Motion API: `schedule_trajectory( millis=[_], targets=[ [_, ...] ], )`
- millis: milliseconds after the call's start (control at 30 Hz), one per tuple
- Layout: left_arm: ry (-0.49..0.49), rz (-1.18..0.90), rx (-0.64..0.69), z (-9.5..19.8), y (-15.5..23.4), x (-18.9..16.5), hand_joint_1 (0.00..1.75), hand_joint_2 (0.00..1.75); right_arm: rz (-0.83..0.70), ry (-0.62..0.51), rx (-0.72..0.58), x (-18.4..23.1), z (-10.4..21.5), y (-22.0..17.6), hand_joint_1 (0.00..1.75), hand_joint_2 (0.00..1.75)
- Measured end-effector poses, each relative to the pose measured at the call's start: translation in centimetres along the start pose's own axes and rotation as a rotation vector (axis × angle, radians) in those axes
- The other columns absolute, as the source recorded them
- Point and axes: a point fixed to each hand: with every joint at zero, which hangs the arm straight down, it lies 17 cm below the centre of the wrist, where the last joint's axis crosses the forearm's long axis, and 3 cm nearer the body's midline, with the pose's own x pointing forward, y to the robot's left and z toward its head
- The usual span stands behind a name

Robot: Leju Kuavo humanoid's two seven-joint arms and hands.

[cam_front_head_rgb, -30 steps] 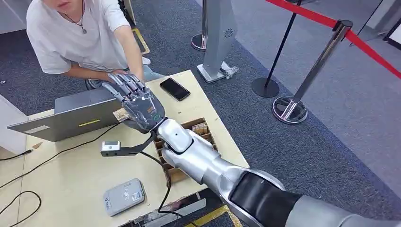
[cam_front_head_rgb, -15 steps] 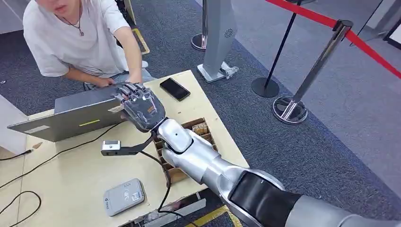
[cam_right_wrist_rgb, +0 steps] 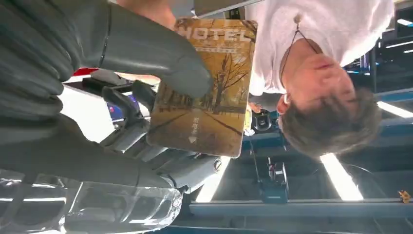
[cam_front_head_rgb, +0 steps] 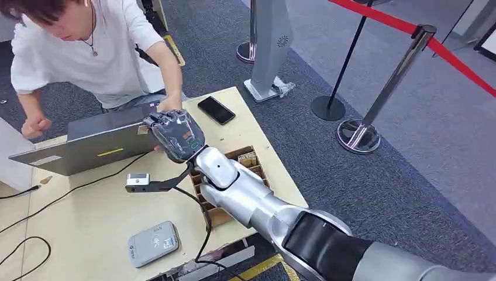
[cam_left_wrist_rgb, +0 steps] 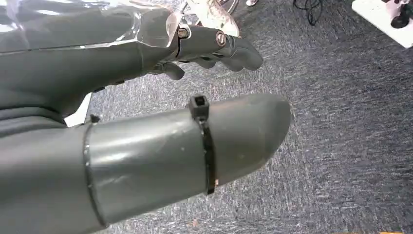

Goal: Pass the card to the sensor for recognition and then transmit it.

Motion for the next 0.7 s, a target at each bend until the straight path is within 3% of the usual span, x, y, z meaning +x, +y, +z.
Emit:
schedule_trajectory(
  millis=[267,433,567,700],
  targets=[
    [0.013,0.01,0.001,0.0,0.0,-0.2,0.0,0.0,-0.09,-0.017,0.041,1.3,0.1,0.5,1.75,1.75],
    [0.014,0.012,0.001,0.0,0.0,-0.2,0.0,0.0,-0.336,-0.063,0.062,4.4,-0.2,-0.8,1.75,1.75],
    [0.013,0.012,0.0,0.0,0.0,-0.2,0.0,0.0,-0.704,-0.144,0.243,9.9,0.9,-0.4,1.75,1.75],
    [0.013,0.011,-0.004,0.0,-0.1,-0.3,0.0,0.0,-0.881,-0.229,0.363,14.0,2.6,0.1,1.75,1.75]
  ],
)
